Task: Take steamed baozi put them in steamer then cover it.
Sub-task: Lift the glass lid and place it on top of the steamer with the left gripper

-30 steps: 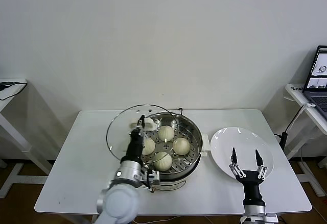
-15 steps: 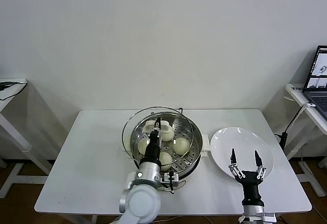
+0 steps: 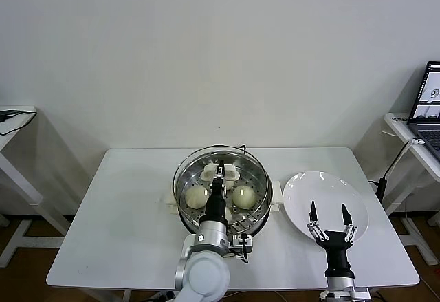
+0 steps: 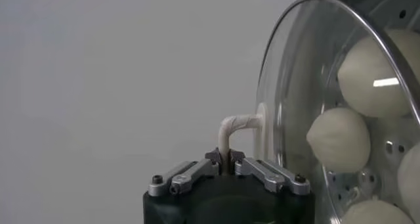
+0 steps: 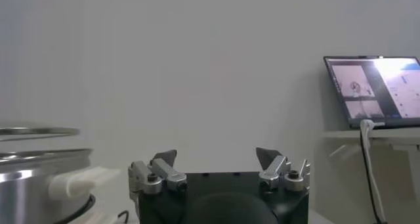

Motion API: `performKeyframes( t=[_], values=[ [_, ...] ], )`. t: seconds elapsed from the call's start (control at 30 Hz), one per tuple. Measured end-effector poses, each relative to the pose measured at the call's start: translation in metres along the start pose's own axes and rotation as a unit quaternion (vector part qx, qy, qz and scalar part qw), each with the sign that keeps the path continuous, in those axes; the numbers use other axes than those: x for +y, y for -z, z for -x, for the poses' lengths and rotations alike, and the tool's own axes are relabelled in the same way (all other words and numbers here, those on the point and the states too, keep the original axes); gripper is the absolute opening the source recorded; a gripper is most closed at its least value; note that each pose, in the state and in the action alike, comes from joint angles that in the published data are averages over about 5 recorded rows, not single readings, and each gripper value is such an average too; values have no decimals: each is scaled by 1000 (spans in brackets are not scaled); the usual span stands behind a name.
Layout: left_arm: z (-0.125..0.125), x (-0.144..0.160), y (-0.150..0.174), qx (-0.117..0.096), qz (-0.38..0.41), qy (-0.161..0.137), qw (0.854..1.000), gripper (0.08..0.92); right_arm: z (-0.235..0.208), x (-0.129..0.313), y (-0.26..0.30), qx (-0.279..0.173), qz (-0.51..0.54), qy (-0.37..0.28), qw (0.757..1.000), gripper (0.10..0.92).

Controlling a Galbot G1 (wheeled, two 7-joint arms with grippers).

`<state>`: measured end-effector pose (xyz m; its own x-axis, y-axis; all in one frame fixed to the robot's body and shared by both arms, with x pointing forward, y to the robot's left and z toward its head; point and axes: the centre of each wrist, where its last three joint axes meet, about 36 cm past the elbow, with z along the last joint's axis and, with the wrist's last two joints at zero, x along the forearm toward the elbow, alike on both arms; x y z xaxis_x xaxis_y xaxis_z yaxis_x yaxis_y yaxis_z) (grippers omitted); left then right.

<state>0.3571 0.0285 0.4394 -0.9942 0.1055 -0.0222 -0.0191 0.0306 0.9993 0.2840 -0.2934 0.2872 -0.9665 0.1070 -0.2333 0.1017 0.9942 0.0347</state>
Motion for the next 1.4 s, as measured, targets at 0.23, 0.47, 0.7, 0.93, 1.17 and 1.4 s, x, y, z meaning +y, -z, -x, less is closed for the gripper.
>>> performKeyframes(
  t=[0.23,0.47,0.7,0.93,1.17,1.4],
  values=[
    [-3,-4,8,1,0,0,1000,187,1,-1,-4,2,-3,1,1000,823],
    [-5,-8,11,2,1,-2,1000,187,1,-1,-7,4,-5,2,1000,823],
    [-5,-11,13,2,5,0,1000,187,1,-1,-9,5,-6,4,1000,823],
    [-8,-15,16,-2,8,0,1000,187,1,-2,-11,7,-7,6,1000,823],
    [-9,-16,17,-2,10,0,1000,187,2,-2,-12,8,-8,8,1000,823],
    [-8,-19,16,-1,14,-1,1000,187,2,-1,-12,8,-8,10,1000,823]
  ],
)
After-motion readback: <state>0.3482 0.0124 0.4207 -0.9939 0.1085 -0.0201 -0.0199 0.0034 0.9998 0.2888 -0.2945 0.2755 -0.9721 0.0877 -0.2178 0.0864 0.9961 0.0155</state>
